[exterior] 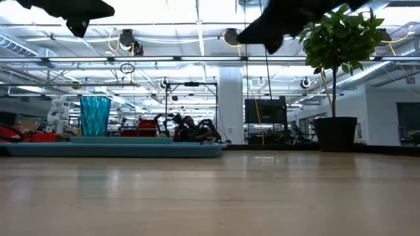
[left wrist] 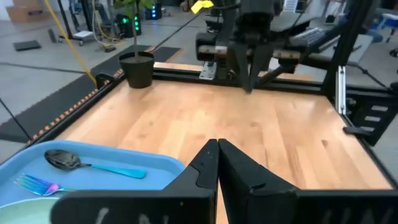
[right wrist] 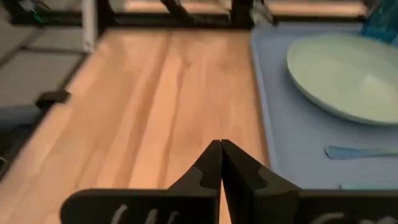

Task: Pick and place plate/cup/fork/spoon on tray
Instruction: Return to Home Position

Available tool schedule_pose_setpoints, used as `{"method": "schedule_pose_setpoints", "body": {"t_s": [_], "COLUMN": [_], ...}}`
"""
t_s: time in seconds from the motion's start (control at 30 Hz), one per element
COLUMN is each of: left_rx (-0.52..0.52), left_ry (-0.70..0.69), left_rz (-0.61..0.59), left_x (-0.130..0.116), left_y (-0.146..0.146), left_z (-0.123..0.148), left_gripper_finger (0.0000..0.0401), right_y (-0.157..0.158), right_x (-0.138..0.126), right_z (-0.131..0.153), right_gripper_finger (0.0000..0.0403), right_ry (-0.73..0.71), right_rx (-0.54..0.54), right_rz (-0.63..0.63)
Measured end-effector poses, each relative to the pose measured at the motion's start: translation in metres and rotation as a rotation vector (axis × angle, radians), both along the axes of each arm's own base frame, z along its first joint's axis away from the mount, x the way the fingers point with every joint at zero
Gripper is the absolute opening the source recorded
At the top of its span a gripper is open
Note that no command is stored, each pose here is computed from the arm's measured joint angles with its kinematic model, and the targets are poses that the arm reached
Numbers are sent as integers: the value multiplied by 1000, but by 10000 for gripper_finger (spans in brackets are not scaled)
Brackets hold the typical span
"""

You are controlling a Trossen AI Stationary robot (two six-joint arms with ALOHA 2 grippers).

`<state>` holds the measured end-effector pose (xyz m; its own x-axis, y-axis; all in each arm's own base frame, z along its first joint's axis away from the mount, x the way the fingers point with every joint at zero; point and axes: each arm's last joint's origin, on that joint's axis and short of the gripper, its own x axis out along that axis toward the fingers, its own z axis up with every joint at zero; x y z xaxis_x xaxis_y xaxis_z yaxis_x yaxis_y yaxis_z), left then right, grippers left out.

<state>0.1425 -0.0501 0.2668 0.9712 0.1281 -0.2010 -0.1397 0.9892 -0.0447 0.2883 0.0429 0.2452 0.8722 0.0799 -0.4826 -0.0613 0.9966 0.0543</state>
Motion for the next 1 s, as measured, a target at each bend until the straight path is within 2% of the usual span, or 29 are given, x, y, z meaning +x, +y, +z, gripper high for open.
{"method": "schedule_pose_setpoints", "body": {"t_s": [0.17, 0.37, 0.5, 0.77, 1.0], "left_rx": [61, 87, 81, 82, 61], "left_ry": [-25, -81, -87, -107, -97], "left_rz": [-26, -30, -68, -92, -73], "left_x": [1, 1, 3, 3, 2], "left_y": [-2, 1, 4, 13, 21], "left_z": [-25, -46, -53, -69, -81], "left_gripper_finger": [4, 13, 4, 12, 10], "right_y": [3, -3, -7, -13, -15], "right_x": [-43, -84, -103, -134, -152], "right_z": [-20, -43, -52, -74, -76], "right_gripper_finger": [0, 0, 0, 0, 0], "right_ry": [-126, -143, -206, -323, -418], "right_rx": [-17, -48, -65, -76, -52], "right_rz": [56, 83, 93, 99, 147]}}
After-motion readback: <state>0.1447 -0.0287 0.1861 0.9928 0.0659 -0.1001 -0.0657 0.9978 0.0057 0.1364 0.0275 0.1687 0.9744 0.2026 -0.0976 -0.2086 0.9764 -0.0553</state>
